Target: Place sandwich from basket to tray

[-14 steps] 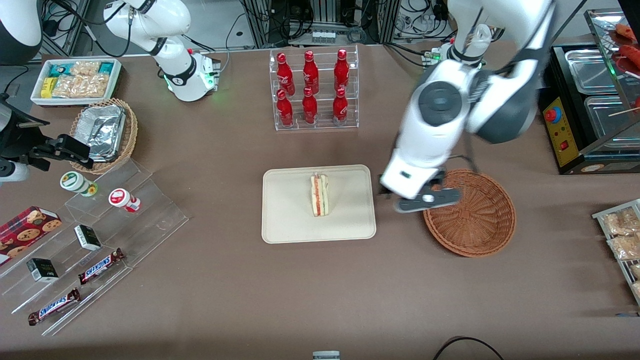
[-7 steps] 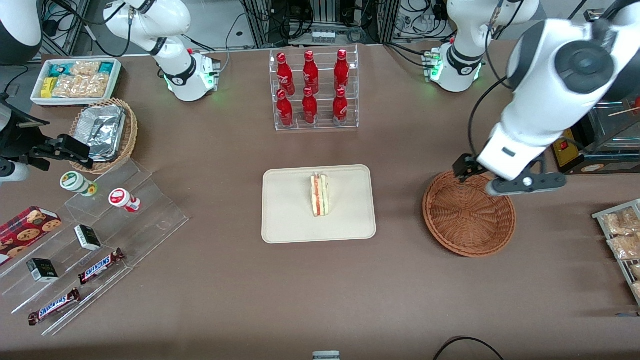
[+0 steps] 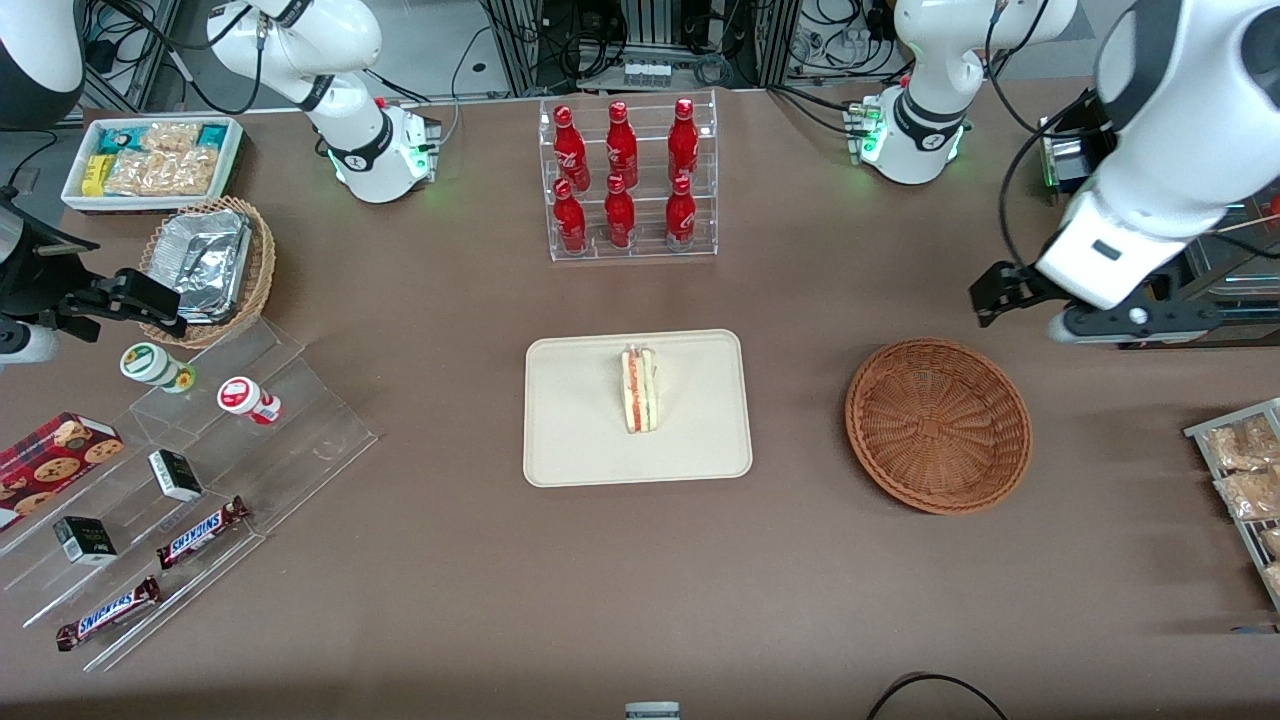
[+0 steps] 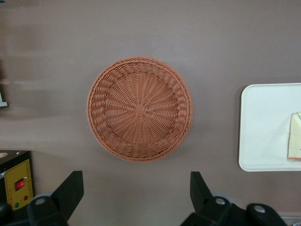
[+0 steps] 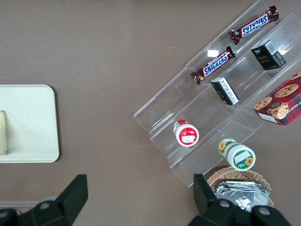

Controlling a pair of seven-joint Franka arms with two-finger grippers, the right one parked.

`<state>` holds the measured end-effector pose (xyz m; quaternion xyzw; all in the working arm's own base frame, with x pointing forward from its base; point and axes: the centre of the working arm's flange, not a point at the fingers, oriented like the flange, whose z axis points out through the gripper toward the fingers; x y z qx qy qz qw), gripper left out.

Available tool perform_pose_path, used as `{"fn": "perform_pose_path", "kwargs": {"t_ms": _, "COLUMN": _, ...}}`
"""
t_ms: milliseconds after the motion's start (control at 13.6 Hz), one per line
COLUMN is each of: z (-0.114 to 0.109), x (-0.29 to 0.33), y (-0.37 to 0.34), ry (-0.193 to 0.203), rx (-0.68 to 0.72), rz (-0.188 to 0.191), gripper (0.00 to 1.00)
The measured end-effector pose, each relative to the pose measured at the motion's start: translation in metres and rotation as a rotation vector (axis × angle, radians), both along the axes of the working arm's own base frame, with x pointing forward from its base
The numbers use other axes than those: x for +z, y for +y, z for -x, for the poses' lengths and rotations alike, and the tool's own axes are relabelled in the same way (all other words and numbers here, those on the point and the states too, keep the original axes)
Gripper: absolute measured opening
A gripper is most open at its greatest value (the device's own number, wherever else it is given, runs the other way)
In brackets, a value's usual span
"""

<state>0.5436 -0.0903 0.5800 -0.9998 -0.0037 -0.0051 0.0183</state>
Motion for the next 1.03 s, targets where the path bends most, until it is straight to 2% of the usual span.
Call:
{"fn": "perform_pose_path", "kwargs": {"t_ms": 443, "z": -0.003, "x": 0.010, "y": 0.052, "ry": -0.010, "rx": 0.038, "rz": 0.013, "gripper": 1.00}}
{"fn": "perform_pose_path", "kwargs": {"t_ms": 1033, "z": -0.002, "x": 0.032, "y": 0.055, "ry": -0.002, "rx": 0.041, "rz": 0.014, "gripper": 1.00}}
